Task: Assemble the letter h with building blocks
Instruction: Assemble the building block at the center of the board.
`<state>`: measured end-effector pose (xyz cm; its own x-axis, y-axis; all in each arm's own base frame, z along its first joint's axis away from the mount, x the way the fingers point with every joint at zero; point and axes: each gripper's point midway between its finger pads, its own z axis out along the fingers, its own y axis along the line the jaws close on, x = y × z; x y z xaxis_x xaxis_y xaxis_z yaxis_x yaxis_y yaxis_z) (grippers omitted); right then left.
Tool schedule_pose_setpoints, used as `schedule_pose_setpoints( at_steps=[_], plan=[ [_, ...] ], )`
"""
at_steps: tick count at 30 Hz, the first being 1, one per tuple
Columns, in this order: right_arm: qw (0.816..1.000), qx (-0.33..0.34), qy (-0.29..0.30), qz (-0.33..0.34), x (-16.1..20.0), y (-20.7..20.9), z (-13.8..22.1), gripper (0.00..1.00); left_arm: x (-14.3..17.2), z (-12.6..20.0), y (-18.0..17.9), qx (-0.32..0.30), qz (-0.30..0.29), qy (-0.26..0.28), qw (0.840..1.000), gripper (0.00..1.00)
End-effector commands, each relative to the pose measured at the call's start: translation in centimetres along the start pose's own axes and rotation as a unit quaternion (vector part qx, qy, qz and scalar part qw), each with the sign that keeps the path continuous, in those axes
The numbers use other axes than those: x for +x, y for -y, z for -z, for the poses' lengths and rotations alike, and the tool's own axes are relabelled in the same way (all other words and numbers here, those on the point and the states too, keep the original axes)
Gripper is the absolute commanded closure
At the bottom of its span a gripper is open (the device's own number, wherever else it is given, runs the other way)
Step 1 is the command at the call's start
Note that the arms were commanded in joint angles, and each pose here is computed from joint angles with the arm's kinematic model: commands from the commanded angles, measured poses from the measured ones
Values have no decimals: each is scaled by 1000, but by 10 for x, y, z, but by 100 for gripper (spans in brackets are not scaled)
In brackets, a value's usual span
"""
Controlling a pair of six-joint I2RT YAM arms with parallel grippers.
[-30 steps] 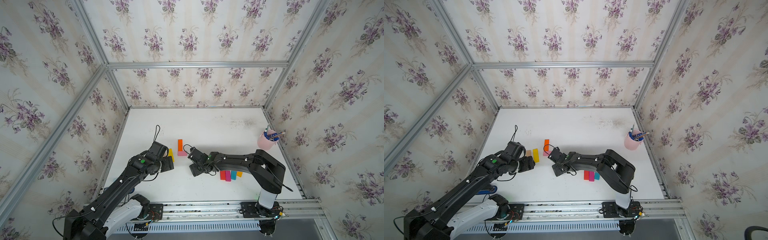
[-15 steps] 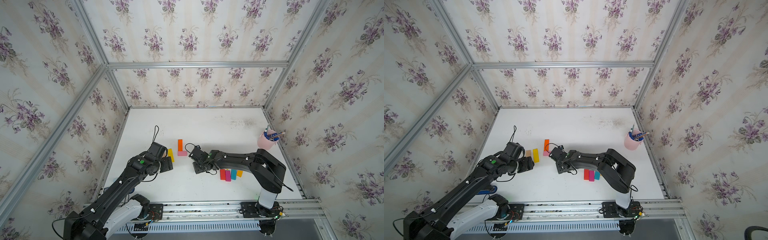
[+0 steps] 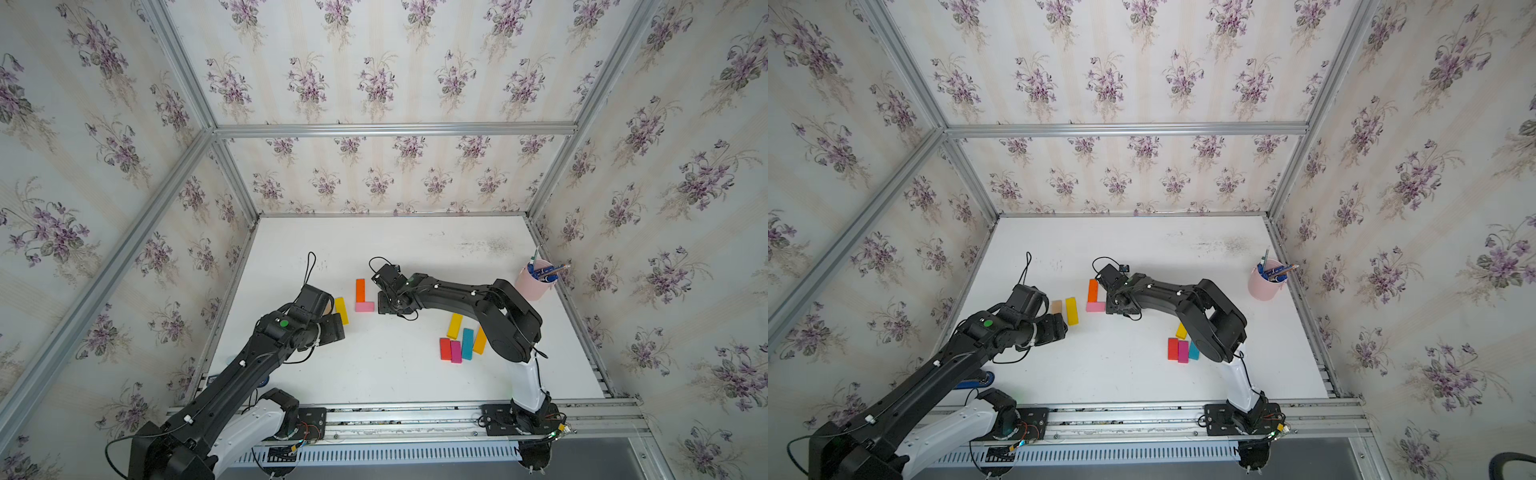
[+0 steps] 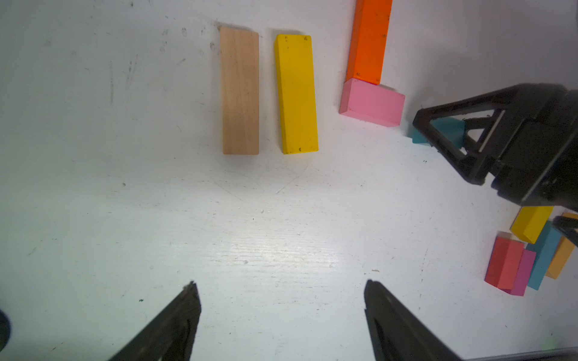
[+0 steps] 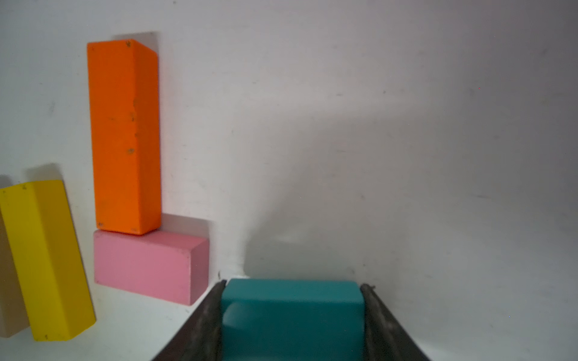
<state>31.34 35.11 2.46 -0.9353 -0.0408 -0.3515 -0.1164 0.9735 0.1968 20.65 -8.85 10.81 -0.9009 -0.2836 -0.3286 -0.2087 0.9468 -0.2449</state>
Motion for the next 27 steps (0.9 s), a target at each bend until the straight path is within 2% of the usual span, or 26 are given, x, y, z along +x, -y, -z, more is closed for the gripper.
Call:
schedule_pose_setpoints(
  at_steps=[1,8,11,21,27],
  plan=[
    [1000,3,-8,-7,1,0,-4,44,-1,-4,3,9,-3,0,1000,16],
    [1000,5,-13,-8,2,2,-8,23,0,-9,5,13,0,-4,1000,16],
    [1000,1,-9,-21,-3,4,-4,18,0,-10,5,13,0,-5,1000,16],
    [994,-79,9,-77,-15,0,25,12,0,-11,6,15,-3,-7,1000,16],
    [992,-100,-7,-80,-8,-5,19,14,-1,-9,7,16,-1,-8,1000,16]
  ],
)
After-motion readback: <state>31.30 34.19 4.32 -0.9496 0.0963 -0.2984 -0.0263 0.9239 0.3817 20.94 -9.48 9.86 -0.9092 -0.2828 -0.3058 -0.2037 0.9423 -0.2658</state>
